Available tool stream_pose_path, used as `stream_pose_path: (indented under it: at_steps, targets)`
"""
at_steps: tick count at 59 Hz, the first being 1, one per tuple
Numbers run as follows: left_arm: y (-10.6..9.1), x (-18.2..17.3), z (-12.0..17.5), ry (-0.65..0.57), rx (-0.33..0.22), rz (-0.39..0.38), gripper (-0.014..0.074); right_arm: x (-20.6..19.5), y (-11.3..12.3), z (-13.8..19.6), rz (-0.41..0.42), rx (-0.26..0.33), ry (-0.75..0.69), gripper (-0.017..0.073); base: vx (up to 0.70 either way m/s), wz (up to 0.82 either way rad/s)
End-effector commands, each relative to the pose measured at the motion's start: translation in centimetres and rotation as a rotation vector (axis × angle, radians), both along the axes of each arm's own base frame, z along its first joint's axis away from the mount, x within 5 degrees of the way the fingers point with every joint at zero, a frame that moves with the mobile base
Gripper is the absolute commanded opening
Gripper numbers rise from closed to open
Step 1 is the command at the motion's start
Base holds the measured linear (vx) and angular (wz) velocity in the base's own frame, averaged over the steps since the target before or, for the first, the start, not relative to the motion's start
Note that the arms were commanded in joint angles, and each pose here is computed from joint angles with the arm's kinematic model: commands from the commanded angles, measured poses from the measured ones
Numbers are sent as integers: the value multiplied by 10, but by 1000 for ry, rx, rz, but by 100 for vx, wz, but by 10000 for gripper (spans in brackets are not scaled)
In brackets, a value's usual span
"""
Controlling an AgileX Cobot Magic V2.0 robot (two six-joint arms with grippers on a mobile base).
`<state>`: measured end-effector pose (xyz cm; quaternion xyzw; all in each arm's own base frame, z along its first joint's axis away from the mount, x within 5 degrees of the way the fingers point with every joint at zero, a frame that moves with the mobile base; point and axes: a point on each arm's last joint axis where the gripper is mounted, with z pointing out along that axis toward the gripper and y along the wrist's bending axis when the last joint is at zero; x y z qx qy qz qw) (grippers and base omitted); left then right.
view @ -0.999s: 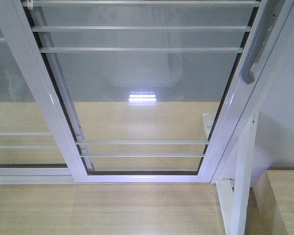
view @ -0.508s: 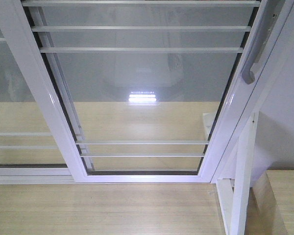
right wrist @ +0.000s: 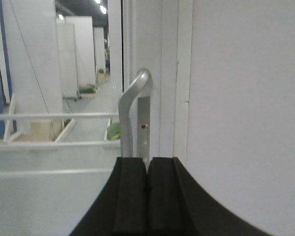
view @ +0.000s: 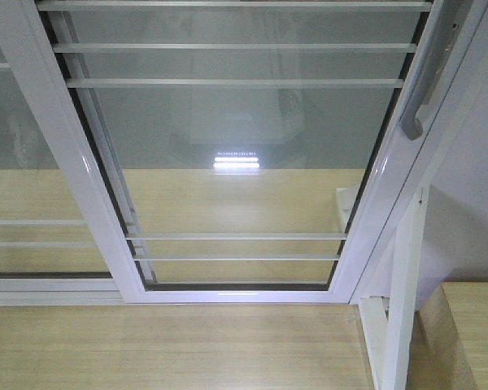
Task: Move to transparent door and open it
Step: 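Move the right gripper toward the silver door handle, then open the right gripper around the silver handle and close on it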
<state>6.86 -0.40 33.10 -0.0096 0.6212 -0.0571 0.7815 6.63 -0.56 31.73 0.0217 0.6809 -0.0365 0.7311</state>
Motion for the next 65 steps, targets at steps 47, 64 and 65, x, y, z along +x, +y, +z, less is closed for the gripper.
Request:
stream_pose_path:
  at_steps: [47, 64, 65]
  targets:
    - [-4, 63, -24, 312, 10, -3, 329, 128, -6, -34, 38, -2, 199, 484, 0, 0]
    - [-4, 63, -24, 315, 10, -3, 329, 186, -5, -34, 98, -45, 150, 473, 0, 0]
    - [-4, 63, -24, 315, 10, -3, 329, 189, -6, -33, 99, -44, 148, 473, 0, 0]
